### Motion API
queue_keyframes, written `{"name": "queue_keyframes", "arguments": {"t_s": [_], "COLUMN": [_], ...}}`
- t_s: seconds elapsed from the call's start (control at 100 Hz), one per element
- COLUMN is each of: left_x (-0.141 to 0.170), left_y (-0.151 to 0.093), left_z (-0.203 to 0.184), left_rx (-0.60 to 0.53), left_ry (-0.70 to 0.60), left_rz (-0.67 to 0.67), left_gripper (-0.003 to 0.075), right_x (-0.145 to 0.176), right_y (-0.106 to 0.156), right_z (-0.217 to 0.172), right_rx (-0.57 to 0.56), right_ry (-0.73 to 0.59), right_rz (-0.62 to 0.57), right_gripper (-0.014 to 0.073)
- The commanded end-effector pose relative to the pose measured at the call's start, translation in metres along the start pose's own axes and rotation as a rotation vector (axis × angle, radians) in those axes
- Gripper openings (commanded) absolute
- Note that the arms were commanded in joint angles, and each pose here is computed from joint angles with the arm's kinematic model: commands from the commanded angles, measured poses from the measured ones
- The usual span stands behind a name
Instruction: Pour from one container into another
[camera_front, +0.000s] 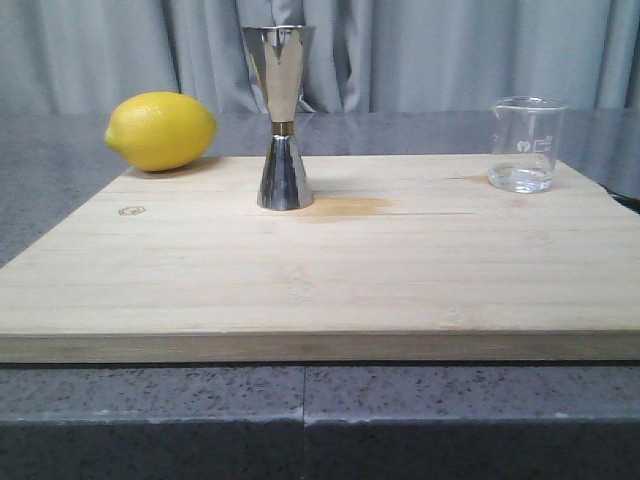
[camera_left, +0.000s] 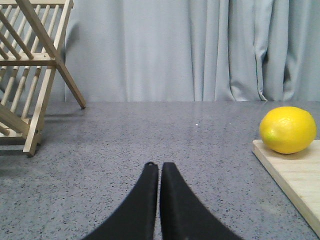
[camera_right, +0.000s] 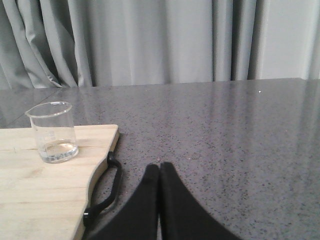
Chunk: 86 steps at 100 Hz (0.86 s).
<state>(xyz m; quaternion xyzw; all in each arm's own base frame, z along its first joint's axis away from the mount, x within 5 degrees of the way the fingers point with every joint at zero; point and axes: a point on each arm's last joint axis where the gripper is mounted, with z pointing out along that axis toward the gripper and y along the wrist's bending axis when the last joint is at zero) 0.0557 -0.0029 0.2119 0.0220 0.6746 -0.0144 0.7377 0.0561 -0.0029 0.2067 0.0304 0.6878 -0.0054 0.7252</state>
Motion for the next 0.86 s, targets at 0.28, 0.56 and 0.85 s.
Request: {"name": "queue_keyframes", "arguments": {"t_s": [0.28,0.56,0.85], "left_x": [0.0004,0.0004,0.0004], "left_y": [-0.0005,-0.0005,-0.0005], "left_z": [-0.0013,-0.0013,-0.0013], "left_rx": [0.008,0.008,0.008], "left_ry": [-0.078,-0.078,-0.078], "left_rz": [-0.014,-0.014,-0.014], "left_gripper": [-0.0019,-0.0019,-0.0019], "right_x": [-0.0046,-0.0046,-0.0046], "right_y": [0.0,0.0,0.0], "right_z": [-0.0016,-0.0016,-0.0016], "right_rx": [0.0,0.0,0.0], "right_ry": [-0.082,-0.082,-0.082], "right_rz": [0.012,0.012,0.012], "right_gripper": [-0.0072,-0.0072,-0.0072]}}
